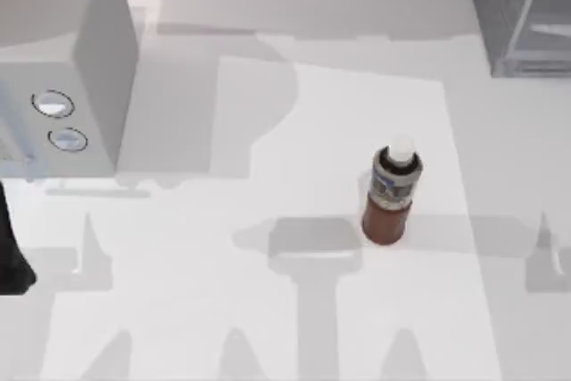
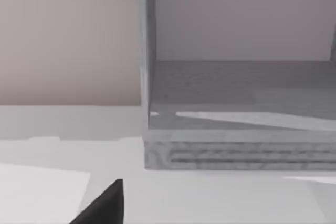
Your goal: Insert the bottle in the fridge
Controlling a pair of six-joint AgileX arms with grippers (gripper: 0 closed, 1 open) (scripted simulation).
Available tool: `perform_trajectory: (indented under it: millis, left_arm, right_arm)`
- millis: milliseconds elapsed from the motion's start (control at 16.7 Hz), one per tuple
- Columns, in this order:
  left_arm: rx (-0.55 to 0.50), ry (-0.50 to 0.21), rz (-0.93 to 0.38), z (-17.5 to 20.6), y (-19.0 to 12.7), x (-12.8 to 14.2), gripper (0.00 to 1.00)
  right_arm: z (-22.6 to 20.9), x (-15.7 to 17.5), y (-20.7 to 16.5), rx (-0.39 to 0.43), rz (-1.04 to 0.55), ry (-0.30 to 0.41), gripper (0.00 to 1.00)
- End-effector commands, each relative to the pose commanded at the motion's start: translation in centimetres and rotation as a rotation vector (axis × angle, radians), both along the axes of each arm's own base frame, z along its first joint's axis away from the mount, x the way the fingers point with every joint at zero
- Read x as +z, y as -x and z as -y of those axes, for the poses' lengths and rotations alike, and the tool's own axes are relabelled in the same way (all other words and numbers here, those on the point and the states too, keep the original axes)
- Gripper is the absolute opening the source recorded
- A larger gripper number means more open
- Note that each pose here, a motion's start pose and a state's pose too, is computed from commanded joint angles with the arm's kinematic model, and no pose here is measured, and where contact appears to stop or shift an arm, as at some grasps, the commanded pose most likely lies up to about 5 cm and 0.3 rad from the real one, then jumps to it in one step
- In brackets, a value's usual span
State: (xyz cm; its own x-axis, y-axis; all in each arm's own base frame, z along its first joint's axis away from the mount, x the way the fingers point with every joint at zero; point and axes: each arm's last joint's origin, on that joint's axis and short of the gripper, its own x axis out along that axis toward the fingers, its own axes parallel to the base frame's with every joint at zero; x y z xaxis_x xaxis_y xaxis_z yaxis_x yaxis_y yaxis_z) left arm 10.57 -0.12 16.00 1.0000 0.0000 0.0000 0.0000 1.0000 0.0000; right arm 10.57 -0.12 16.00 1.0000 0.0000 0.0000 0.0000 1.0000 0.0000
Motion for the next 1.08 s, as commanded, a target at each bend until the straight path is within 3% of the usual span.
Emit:
perform_trajectory:
  millis: [180, 420, 780, 1080]
  left_arm:
    - [0.0, 0.0, 0.0, 0.0, 0.0, 0.0, 1.0]
    - [0.0, 0.0, 0.0, 0.0, 0.0, 0.0, 1.0]
    - [0.0, 0.0, 0.0, 0.0, 0.0, 0.0, 1.0]
    - [0.0, 0.0, 0.0, 0.0, 0.0, 0.0, 1.0]
  right_arm:
    - [0.0, 0.1, 0.0, 0.006, 0.002, 0.0, 1.0]
    - [-0.5, 0.8, -0.8, 0.071, 0.013, -0.001, 1.0]
    - [-2.0, 1.5, -3.8, 0.234, 0.003, 0.001, 1.0]
    - [-4.2, 0.3, -7.1, 0.397, -0.023, 0.009, 1.0]
